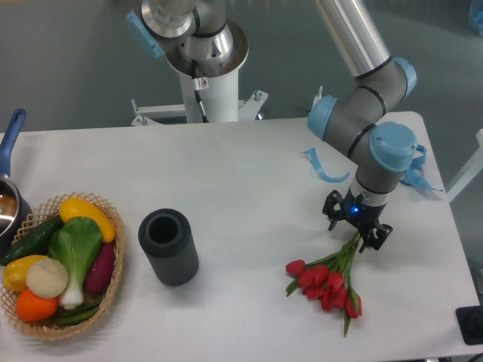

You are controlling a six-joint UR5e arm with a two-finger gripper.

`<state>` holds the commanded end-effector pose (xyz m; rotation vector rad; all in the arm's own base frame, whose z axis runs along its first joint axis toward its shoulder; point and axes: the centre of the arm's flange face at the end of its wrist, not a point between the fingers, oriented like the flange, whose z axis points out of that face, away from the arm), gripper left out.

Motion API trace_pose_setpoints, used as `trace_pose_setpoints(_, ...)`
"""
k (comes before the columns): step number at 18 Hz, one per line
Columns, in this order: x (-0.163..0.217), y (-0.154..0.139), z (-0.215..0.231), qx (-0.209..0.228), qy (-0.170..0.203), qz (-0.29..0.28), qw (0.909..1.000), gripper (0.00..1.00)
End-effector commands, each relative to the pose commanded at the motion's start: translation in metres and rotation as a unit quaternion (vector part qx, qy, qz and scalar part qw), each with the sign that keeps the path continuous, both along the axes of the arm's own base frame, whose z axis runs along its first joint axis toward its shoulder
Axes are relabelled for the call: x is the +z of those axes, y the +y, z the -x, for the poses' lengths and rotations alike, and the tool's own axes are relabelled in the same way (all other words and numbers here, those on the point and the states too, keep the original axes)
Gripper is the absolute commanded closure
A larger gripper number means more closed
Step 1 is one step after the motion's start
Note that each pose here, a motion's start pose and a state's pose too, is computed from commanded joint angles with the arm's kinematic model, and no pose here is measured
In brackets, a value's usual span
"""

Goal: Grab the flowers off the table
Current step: 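Lower the open gripper onto the tulip stems and close it, then lift the gripped red tulips up off the table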

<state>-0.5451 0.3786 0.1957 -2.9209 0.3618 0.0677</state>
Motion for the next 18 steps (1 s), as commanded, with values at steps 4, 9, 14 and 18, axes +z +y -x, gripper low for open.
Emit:
trace_pose_setpoints(4, 0.003, 0.000, 0.001, 0.014, 0.000, -0.001, 0.9999, 0.72)
trace_pose_setpoints(9, 0.011, -0.001, 0.001, 0.023, 0.003, -0.003, 0.9997, 0.90)
trace_pose_setpoints(14, 0.055, 0.000, -0.004, 0.021, 0.034, -0.018, 0.9991, 0.96)
trace_pose_setpoints(18, 0.136, 0.010, -0.033, 0.051, 0.060, -0.077, 0.9939, 0.96)
